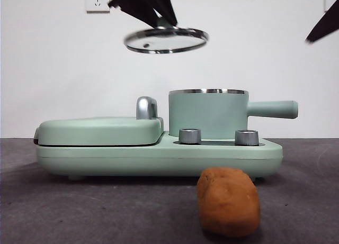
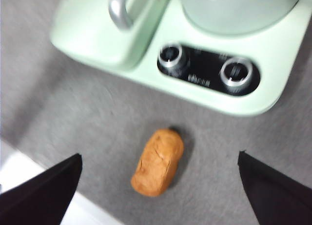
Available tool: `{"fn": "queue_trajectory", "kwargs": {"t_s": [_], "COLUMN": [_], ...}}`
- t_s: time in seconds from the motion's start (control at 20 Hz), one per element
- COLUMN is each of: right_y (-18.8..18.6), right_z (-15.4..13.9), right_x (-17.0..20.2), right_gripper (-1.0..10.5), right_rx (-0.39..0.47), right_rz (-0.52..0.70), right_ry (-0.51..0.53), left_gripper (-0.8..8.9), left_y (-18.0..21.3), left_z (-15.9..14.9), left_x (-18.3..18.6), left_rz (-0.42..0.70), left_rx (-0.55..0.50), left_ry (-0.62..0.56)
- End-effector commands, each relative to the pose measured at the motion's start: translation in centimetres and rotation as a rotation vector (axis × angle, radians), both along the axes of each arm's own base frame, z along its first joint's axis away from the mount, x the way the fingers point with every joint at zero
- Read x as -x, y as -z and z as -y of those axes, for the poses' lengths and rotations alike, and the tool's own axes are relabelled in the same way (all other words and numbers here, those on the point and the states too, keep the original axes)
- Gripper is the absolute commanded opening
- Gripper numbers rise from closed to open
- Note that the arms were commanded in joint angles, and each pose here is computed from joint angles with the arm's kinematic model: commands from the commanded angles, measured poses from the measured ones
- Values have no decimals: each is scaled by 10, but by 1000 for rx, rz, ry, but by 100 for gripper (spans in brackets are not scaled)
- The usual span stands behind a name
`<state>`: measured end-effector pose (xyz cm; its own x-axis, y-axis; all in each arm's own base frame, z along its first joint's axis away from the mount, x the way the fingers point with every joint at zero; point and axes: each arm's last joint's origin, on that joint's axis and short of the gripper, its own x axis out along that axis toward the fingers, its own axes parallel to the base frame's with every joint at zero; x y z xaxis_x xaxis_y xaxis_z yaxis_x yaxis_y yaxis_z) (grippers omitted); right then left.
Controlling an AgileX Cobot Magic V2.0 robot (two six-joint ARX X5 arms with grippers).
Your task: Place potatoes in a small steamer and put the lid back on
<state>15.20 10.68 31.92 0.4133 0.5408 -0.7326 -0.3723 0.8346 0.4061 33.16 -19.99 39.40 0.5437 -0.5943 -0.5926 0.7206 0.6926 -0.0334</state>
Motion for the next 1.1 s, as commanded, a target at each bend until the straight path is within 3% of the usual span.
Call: {"fn": "queue_trajectory", "kwargs": {"t_s": [0.05, 0.3, 0.65, 0.95, 1.1], "right_y": [10, 51, 103, 134, 135], "right_z": [-27, -71, -101, -116, -119], "right_x": [-6, -16, -29, -41, -43], "right_gripper": [509, 509, 509, 489, 288], "right_rx": [61, 228, 348, 346, 323], "right_rz": [-45, -158, -353, -414, -410], "right_ry": [-4, -16, -23, -46, -54], "left_gripper": [18, 18, 18, 18, 18], "left_y": [-28, -37, -36, -35, -35], "left_z": [-13, -33, -36, -36, -36], "left_x": [11, 18, 20, 20, 20], "left_rz": [79, 63, 38, 35, 35], "left_rx": [43, 33, 19, 18, 17], "left_ry": [-8, -46, -52, -52, -51]}}
